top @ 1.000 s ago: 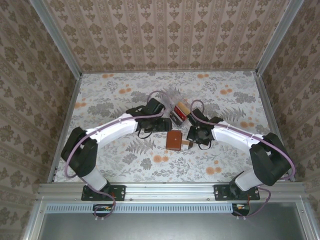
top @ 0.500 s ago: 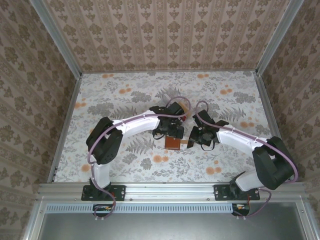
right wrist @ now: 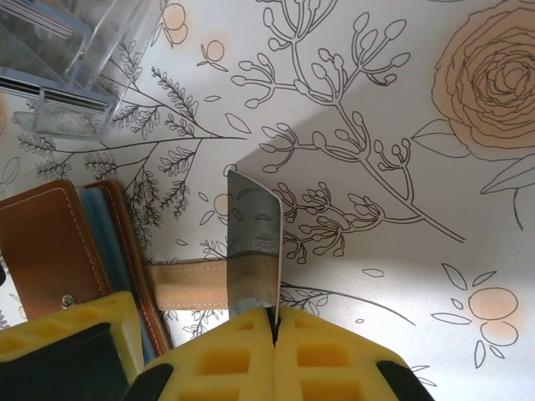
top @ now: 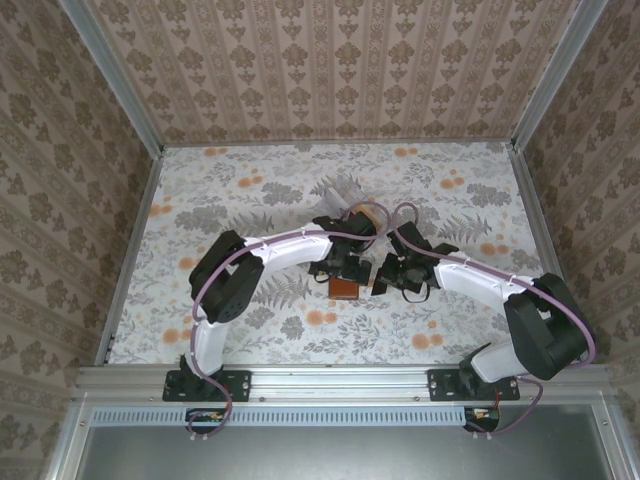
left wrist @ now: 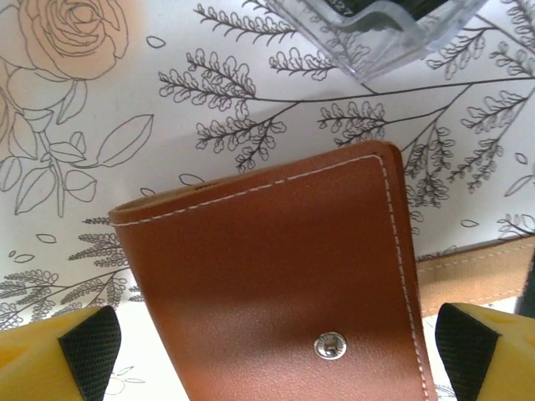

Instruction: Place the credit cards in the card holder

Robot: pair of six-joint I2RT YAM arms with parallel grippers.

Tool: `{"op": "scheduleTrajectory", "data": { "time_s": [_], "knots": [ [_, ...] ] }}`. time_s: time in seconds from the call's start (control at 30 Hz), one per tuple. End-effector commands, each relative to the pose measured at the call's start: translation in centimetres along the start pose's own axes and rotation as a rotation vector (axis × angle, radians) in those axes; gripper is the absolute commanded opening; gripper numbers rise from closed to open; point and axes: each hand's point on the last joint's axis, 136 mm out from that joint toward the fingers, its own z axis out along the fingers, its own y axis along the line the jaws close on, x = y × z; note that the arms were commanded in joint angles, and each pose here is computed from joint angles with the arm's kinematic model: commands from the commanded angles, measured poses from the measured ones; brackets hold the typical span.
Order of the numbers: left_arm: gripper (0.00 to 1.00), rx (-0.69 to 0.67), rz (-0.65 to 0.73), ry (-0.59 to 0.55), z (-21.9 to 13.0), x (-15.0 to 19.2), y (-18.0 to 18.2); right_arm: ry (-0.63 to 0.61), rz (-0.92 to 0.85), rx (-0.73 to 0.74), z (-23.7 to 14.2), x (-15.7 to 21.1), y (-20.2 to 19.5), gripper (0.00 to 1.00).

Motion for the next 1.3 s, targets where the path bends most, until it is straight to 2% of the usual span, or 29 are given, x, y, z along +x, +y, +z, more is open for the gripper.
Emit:
{"op": "scheduleTrajectory", "data": {
  "time_s": [0.0, 0.23, 0.4, 0.53, 0.7, 0.97, 1.03, 1.17, 1.27],
  "knots": [
    [1.00, -0.100, 0.012, 0.019, 0.2, 0.3, 1.3, 0.050, -0.002, 0.091, 0.6, 1.6, -2.8, 0.00],
    [0.97, -0.140, 0.028, -0.048, -2.2, -0.3, 1.8, 0.040, -0.007, 0.152, 0.5, 1.5, -4.0, 0.00],
    [0.86, -0.164, 0.029, -0.060, -3.5, -0.1, 2.5, 0.037, -0.007, 0.164, 0.4, 1.5, -4.2, 0.00],
    [0.83, -0.148, 0.022, -0.085, -4.7, 0.0, 2.6, 0.036, -0.009, 0.169, 0.4, 1.5, -4.3, 0.00],
    [0.69, -0.134, -0.001, -0.125, -5.5, 0.0, 3.0, 0.036, -0.009, 0.168, 0.4, 1.4, -4.2, 0.00],
    [0.52, -0.139, -0.025, -0.095, -4.7, 0.7, 4.3, 0.032, -0.014, 0.153, 0.2, 1.2, -3.7, 0.00],
    [0.44, -0.138, -0.031, -0.095, -4.7, 0.8, 4.5, 0.030, -0.015, 0.153, 0.2, 1.1, -3.6, 0.00],
    [0.20, -0.103, -0.060, -0.109, -4.7, 0.9, 4.9, 0.028, -0.024, 0.148, 0.0, 0.9, -3.4, 0.00],
    [0.03, 0.014, -0.084, -0.132, -4.5, 0.7, 3.9, 0.018, -0.045, 0.113, -0.6, 0.4, -2.4, 0.00]
  ]
}}
